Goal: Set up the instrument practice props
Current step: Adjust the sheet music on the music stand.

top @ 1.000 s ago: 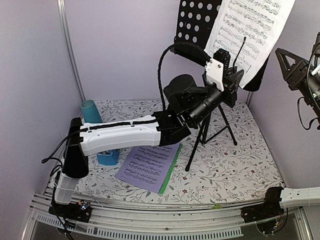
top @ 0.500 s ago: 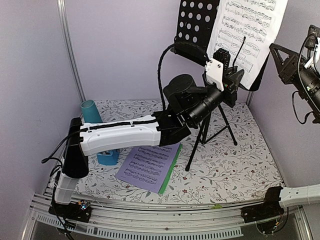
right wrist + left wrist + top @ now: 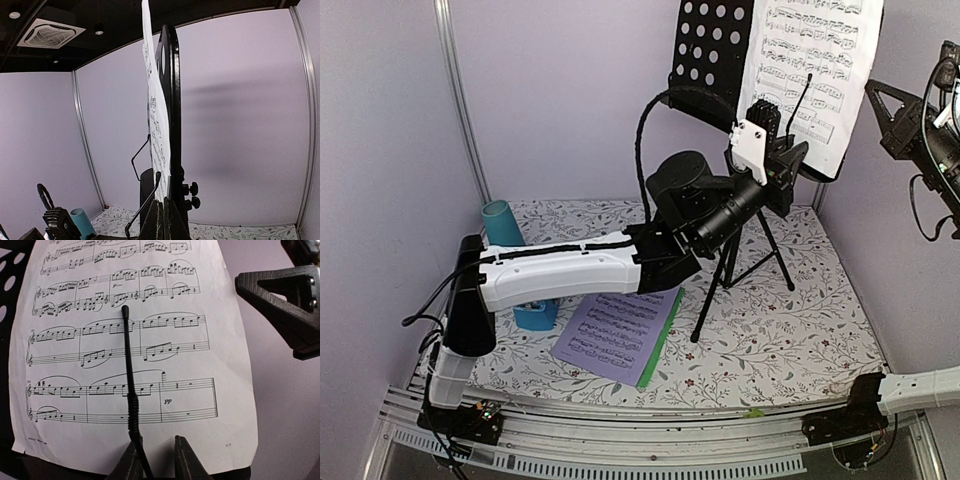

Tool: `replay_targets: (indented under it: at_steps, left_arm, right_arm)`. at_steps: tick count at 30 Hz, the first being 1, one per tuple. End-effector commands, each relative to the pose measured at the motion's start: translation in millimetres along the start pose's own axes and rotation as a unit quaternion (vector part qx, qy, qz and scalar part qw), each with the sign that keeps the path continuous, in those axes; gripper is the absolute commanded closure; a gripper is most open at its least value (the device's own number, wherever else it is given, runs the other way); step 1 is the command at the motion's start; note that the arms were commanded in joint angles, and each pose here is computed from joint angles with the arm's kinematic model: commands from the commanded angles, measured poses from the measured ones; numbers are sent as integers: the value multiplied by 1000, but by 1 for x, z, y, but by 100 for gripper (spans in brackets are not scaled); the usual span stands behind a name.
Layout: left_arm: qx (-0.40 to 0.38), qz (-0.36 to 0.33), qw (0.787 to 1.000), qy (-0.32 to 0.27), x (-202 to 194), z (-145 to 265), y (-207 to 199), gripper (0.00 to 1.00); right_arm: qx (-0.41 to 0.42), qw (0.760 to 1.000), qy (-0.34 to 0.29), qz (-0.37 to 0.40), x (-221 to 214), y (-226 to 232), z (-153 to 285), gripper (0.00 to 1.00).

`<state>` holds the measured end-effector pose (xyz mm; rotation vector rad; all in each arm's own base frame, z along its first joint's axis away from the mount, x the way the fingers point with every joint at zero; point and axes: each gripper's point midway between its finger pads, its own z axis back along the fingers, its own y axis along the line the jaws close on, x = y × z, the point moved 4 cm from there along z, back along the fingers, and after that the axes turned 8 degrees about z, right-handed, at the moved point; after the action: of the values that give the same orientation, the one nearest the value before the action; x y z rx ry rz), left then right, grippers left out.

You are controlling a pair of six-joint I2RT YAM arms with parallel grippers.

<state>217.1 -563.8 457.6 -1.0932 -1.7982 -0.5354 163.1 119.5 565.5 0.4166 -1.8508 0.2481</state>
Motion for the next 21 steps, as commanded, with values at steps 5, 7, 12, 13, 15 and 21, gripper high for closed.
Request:
replay_targets:
  at_steps: [5,7,12,13,15,21]
  left_arm:
    - [-3,2,1000,-27,30,6,2,74]
    - [-2,2,1000,-29,31,7,2,73]
    - [1,4,999,-34,36,9,4,71]
    - [2,4,999,-35,37,10,4,70]
    - [2,4,999,-36,38,11,5,70]
    - [3,4,999,-39,42,15,6,65]
  right_arm:
    - [-9,1000,9,-8,6,-9,8,93]
    - [-6,1000,11,-10,6,-8,8,90]
    - [-1,1000,16,-13,6,-8,10,74]
    - [0,1000,19,-11,4,-7,9,72]
    - [2,1000,23,-9,3,-7,10,67]
    - [5,999,29,-21,1,-9,15,57]
